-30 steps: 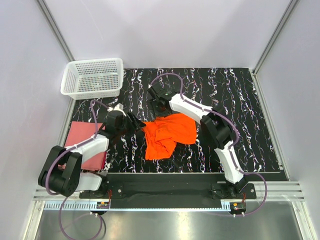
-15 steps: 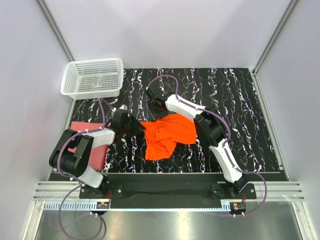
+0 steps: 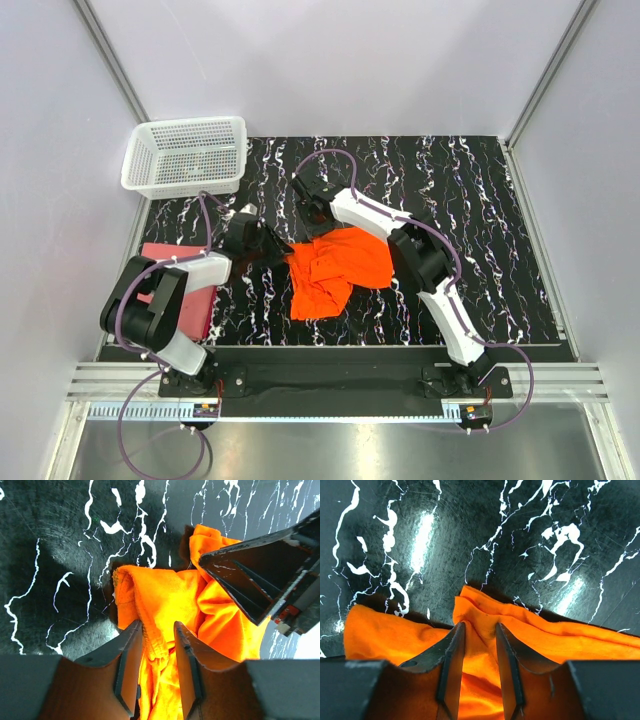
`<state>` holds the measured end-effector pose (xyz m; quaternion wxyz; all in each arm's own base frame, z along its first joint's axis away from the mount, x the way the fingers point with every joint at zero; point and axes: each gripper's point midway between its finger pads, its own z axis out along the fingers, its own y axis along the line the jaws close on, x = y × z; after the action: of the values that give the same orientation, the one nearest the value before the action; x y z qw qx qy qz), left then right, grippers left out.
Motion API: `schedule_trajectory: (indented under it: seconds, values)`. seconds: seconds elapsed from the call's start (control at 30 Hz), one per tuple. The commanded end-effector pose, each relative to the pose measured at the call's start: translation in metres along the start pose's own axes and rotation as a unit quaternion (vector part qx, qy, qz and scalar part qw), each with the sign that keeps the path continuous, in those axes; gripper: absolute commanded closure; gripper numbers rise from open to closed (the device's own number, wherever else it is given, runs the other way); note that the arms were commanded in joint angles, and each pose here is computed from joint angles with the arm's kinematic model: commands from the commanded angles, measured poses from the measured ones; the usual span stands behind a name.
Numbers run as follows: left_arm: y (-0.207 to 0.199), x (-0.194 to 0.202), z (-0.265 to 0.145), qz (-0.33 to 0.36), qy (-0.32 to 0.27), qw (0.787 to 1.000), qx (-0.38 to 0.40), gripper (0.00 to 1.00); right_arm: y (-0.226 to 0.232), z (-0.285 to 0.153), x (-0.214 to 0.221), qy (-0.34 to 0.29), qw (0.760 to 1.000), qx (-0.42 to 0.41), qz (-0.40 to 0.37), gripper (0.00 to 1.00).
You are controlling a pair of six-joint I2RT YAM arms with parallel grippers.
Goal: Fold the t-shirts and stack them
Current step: Flatten the tshirt out
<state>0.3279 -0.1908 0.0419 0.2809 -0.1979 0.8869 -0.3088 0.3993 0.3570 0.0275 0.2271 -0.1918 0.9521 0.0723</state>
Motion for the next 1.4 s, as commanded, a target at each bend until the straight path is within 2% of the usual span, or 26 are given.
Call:
schedule_trajectory:
  seconds: [0.0, 0.1, 0.23, 0.27, 0.33, 0.37, 0.43, 0.47, 0.67, 0.8, 0.83, 0.87, 0.9, 0.93, 0.97, 1.0, 1.03, 1.07, 1.1, 1.13, 1.2, 1.23, 1.27, 1.3, 1.33, 1.37]
  values:
    - [-0.018, -0.012, 0.006, 0.012, -0.012, 0.999, 0.029, 0.65, 0.012, -0.001, -0.012, -0.016, 1.000, -0.012, -0.005, 0.62]
    - [-0.016, -0.012, 0.009, 0.015, -0.010, 1.000, 0.024, 0.71, 0.013, 0.003, -0.012, -0.014, 1.000, -0.014, -0.004, 0.61]
    - [-0.022, -0.017, 0.010, 0.024, -0.008, 0.999, 0.024, 0.92, 0.012, 0.013, -0.009, -0.004, 1.000, -0.013, -0.002, 0.63]
    - [-0.027, -0.022, 0.007, 0.027, -0.013, 0.999, 0.024, 1.00, 0.009, 0.015, -0.011, -0.006, 1.000, -0.011, 0.002, 0.70]
    - [-0.036, -0.031, 0.000, 0.038, -0.026, 0.998, 0.030, 1.00, 0.001, 0.016, -0.016, -0.016, 1.000, 0.008, 0.010, 0.78]
    - [-0.037, -0.035, -0.005, 0.042, -0.030, 0.998, 0.023, 1.00, -0.004, 0.014, -0.021, -0.023, 0.999, 0.018, 0.013, 0.89]
    - [-0.059, -0.055, -0.023, 0.063, -0.063, 0.995, 0.039, 1.00, -0.019, 0.002, -0.039, -0.052, 0.997, 0.045, 0.024, 1.00]
    - [-0.074, -0.067, -0.038, 0.070, -0.080, 0.993, 0.048, 1.00, -0.026, -0.005, -0.048, -0.064, 0.996, 0.050, 0.031, 1.00]
    - [-0.125, -0.115, -0.112, 0.111, -0.166, 0.976, 0.084, 1.00, -0.084, -0.114, -0.119, -0.182, 0.976, 0.082, 0.086, 1.00]
    - [-0.141, -0.138, -0.159, 0.109, -0.213, 0.965, 0.107, 1.00, -0.130, -0.226, -0.139, -0.272, 0.950, 0.078, 0.129, 1.00]
    - [-0.143, -0.140, -0.168, 0.106, -0.219, 0.963, 0.111, 1.00, -0.147, -0.231, -0.128, -0.269, 0.949, 0.086, 0.140, 1.00]
    - [-0.145, -0.148, -0.186, 0.102, -0.238, 0.959, 0.117, 1.00, -0.154, -0.272, -0.126, -0.303, 0.938, 0.083, 0.148, 1.00]
    - [-0.146, -0.149, -0.194, 0.098, -0.244, 0.957, 0.120, 1.00, -0.159, -0.287, -0.124, -0.323, 0.930, 0.083, 0.153, 1.00]
    - [-0.149, -0.150, -0.210, 0.098, -0.257, 0.953, 0.128, 1.00, -0.170, -0.285, -0.107, -0.314, 0.932, 0.093, 0.157, 1.00]
    - [-0.148, -0.154, -0.219, 0.095, -0.268, 0.950, 0.129, 1.00, -0.173, -0.324, -0.099, -0.349, 0.919, 0.087, 0.159, 1.00]
    - [-0.149, -0.155, -0.228, 0.095, -0.277, 0.947, 0.132, 1.00, -0.176, -0.337, -0.092, -0.364, 0.913, 0.089, 0.162, 1.00]
    - [-0.151, -0.154, -0.242, 0.096, -0.287, 0.943, 0.139, 1.00, -0.178, -0.333, -0.074, -0.355, 0.916, 0.095, 0.160, 1.00]
    - [-0.151, -0.153, -0.250, 0.097, -0.294, 0.940, 0.140, 1.00, -0.180, -0.370, -0.063, -0.394, 0.900, 0.091, 0.164, 1.00]
    - [-0.148, -0.153, -0.255, 0.095, -0.299, 0.940, 0.136, 1.00, -0.181, -0.359, -0.041, -0.381, 0.905, 0.094, 0.165, 1.00]
    - [-0.149, -0.150, -0.266, 0.096, -0.310, 0.935, 0.142, 1.00, -0.181, -0.388, -0.025, -0.412, 0.890, 0.083, 0.176, 1.00]
    - [-0.146, -0.148, -0.274, 0.092, -0.321, 0.932, 0.141, 1.00, -0.185, -0.369, 0.013, -0.393, 0.895, 0.089, 0.191, 1.00]
    - [-0.143, -0.146, -0.277, 0.089, -0.326, 0.930, 0.141, 1.00, -0.185, -0.383, 0.031, -0.415, 0.880, 0.076, 0.221, 1.00]
    - [-0.141, -0.145, -0.278, 0.085, -0.328, 0.930, 0.140, 1.00, -0.186, -0.377, 0.047, -0.410, 0.878, 0.073, 0.237, 1.00]
    - [-0.138, -0.146, -0.278, 0.080, -0.333, 0.930, 0.135, 1.00, -0.185, -0.348, 0.072, -0.380, 0.887, 0.073, 0.252, 1.00]
    - [-0.136, -0.147, -0.275, 0.079, -0.332, 0.931, 0.131, 1.00, -0.181, -0.350, 0.085, -0.389, 0.874, 0.049, 0.288, 1.00]
    - [-0.136, -0.148, -0.273, 0.081, -0.332, 0.931, 0.128, 1.00, -0.180, -0.320, 0.109, -0.355, 0.884, 0.049, 0.302, 1.00]
